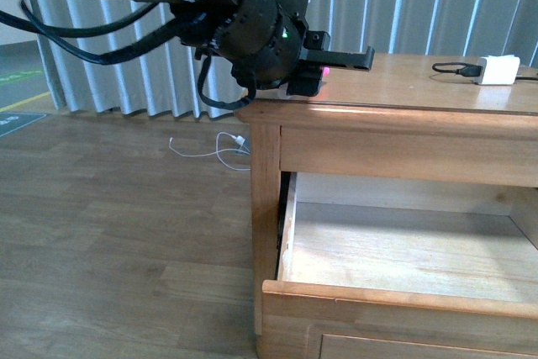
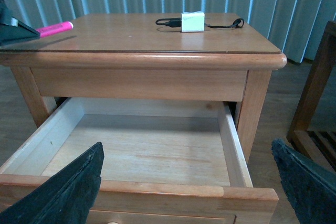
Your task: Place pink marker in drawer with both arms
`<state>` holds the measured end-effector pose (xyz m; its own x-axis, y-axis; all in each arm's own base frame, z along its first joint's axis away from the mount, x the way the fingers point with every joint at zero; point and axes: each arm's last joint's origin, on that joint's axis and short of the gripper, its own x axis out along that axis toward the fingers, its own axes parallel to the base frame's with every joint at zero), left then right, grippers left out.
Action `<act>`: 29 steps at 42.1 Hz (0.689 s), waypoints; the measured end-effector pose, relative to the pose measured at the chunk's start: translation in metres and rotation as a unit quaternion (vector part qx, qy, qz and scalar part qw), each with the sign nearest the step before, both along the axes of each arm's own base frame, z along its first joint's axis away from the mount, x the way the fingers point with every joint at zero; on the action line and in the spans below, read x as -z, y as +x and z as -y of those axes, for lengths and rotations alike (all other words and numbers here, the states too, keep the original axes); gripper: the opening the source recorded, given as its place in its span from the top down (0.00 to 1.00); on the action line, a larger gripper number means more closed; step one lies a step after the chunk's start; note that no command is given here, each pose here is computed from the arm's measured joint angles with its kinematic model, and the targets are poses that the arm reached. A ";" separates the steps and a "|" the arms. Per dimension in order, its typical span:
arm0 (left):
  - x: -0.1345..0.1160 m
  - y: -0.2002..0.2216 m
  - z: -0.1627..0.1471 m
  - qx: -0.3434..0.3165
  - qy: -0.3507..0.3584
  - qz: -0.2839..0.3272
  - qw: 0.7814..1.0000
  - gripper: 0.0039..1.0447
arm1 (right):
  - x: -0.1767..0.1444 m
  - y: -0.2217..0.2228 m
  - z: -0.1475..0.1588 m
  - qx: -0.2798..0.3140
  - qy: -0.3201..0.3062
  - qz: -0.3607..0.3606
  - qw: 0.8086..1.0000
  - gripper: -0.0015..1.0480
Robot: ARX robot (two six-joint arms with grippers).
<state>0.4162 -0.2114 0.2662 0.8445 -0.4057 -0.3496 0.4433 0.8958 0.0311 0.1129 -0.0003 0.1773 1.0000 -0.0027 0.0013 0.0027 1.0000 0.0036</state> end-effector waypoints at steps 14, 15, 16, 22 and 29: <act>0.004 -0.073 -0.014 0.175 0.064 0.037 0.982 0.86 | 0.000 0.000 0.000 0.000 0.000 0.000 1.000 0.08; 0.010 -0.076 -0.013 0.184 0.076 0.035 0.979 0.86 | 0.000 0.000 0.000 0.000 0.000 0.000 1.000 0.08; 0.016 -0.077 -0.011 0.193 0.087 0.033 0.977 0.86 | 0.000 0.000 0.000 0.000 0.000 0.000 1.000 0.08; 0.035 -0.077 -0.003 0.215 0.111 0.022 0.970 0.86 | 0.000 0.000 0.000 0.000 0.000 0.000 1.000 0.08; 0.071 -0.066 0.016 0.219 0.132 -0.005 0.967 0.86 | 0.000 0.000 0.000 0.000 0.000 0.000 1.000 0.08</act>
